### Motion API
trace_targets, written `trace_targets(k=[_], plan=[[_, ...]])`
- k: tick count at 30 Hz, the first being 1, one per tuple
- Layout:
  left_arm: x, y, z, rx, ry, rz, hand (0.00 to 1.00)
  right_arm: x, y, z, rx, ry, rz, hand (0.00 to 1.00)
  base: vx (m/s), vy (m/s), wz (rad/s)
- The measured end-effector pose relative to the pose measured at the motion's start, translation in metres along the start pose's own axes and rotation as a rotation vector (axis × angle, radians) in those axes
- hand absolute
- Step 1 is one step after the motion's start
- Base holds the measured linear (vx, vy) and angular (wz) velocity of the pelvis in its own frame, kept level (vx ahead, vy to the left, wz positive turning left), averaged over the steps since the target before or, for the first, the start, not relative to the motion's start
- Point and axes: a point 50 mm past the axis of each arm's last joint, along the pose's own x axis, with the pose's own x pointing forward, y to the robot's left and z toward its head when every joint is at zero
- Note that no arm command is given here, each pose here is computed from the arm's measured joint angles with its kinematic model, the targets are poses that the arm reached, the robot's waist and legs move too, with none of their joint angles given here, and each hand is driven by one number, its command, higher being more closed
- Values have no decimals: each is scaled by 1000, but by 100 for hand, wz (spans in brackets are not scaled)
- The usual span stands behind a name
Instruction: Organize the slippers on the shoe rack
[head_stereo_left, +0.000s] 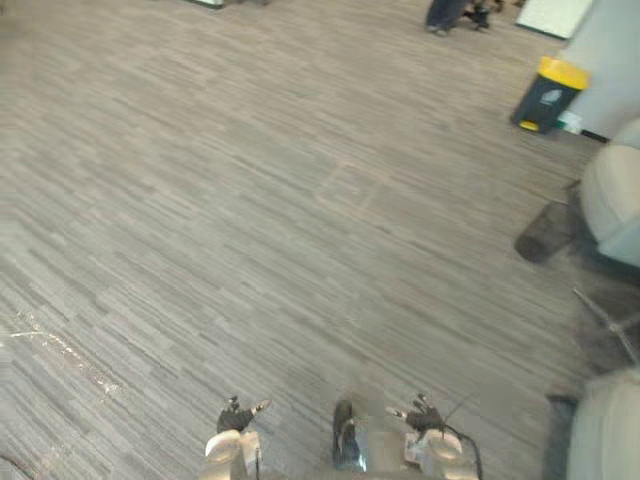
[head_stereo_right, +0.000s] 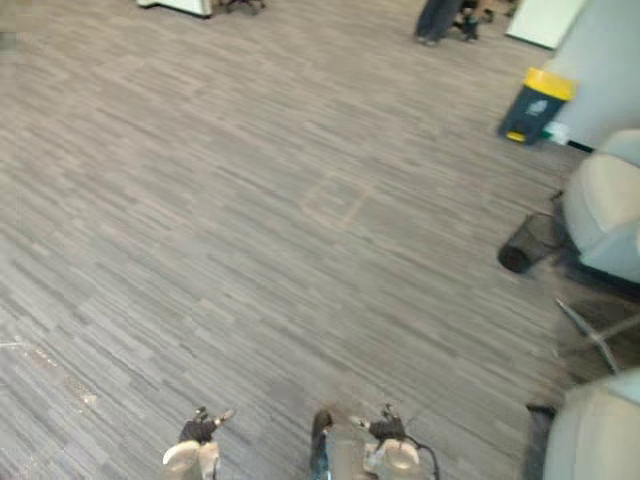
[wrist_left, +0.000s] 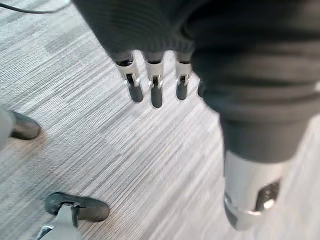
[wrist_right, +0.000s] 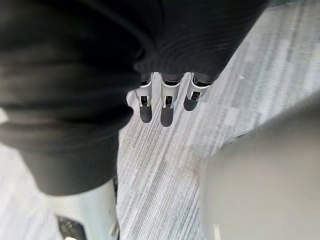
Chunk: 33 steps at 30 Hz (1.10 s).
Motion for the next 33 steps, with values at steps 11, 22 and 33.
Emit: trace_targets(k=[11, 22, 33], plan=[[-3, 5, 16, -53, -94, 27, 0, -5, 29, -3, -44, 20, 80, 0, 538, 85, -25], [-2, 9, 4, -41, -39, 33, 0, -5, 23, -10, -38, 45, 55, 0, 593, 331, -9], [1, -14, 6, 11, -9, -59, 0, -2, 12, 1, 39, 6, 13, 0, 499, 22, 26]])
